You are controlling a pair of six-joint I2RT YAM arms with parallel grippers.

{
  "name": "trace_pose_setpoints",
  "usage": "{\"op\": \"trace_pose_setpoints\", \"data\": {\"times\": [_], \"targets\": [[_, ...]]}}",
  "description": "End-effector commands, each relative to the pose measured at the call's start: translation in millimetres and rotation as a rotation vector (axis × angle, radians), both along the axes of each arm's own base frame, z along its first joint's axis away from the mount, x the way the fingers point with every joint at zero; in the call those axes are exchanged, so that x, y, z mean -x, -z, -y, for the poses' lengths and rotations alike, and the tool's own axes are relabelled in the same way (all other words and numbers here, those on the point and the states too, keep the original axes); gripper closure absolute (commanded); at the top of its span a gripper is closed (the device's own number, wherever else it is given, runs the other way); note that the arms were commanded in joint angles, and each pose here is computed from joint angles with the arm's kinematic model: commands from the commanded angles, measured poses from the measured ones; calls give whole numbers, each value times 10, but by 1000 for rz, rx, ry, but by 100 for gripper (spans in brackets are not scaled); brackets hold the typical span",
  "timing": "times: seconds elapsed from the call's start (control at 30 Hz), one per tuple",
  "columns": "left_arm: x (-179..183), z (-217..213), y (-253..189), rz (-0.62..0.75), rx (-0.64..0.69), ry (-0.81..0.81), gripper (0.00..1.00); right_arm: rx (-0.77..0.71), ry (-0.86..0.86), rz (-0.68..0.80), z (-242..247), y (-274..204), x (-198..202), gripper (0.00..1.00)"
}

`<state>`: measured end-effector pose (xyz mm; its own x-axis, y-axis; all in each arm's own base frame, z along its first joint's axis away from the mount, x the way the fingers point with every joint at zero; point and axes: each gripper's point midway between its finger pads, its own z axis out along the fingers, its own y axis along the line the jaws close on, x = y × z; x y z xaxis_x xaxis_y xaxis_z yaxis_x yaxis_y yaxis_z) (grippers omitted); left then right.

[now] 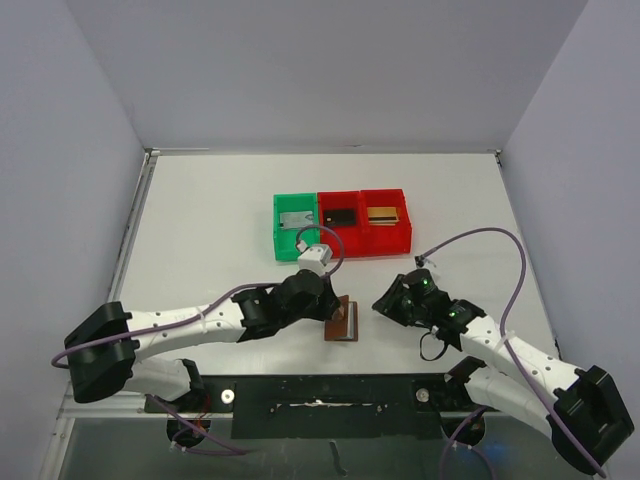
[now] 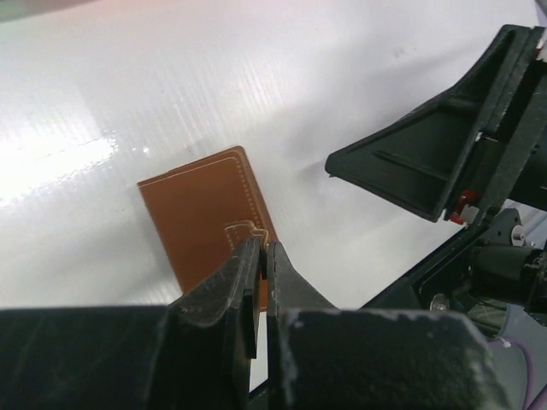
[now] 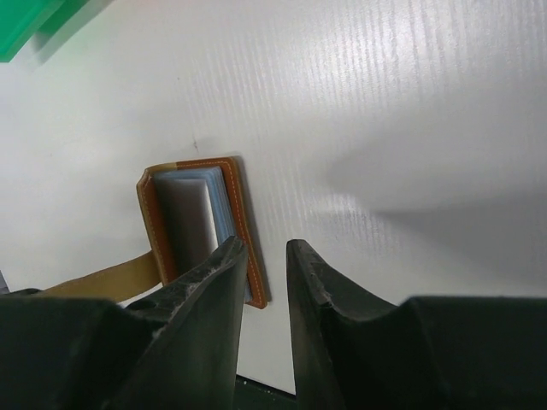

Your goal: Take the credit cards out of the card holder

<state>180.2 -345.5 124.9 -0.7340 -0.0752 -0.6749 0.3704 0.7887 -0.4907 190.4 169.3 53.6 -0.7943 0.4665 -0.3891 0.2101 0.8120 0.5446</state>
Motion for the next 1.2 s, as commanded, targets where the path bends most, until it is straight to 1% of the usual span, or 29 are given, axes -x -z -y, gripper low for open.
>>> {"op": "trace_pose_setpoints", "data": {"times": [0.0,0.2,0.33,0.43,0.7,0.9,1.0,1.17], "targets": [[-65,-197,-136,33,26,-92,100,-84,-36,58,-170,-175,-101,72],[-88,-668,62,26,-50,-226,100,-144,-134,60,-408,-252,-122,72],[-48,-1008,376,-16,-117,-295,100,-159,-185,62,-543,-286,-132,72],[-9,-1187,561,-57,-151,-336,100,-173,-223,65,-655,-320,-137,72],[64,-1246,765,-107,-187,-329,100,-177,-290,22,-908,-241,-79,71],[69,-1231,770,-109,-183,-321,100,-168,-318,-17,-998,-151,-51,65],[70,-1234,762,-109,-179,-321,100,-157,-324,-30,-1010,-120,-48,64],[69,-1227,739,-105,-163,-322,100,-216,-382,12,-1165,-258,-56,64]]}}
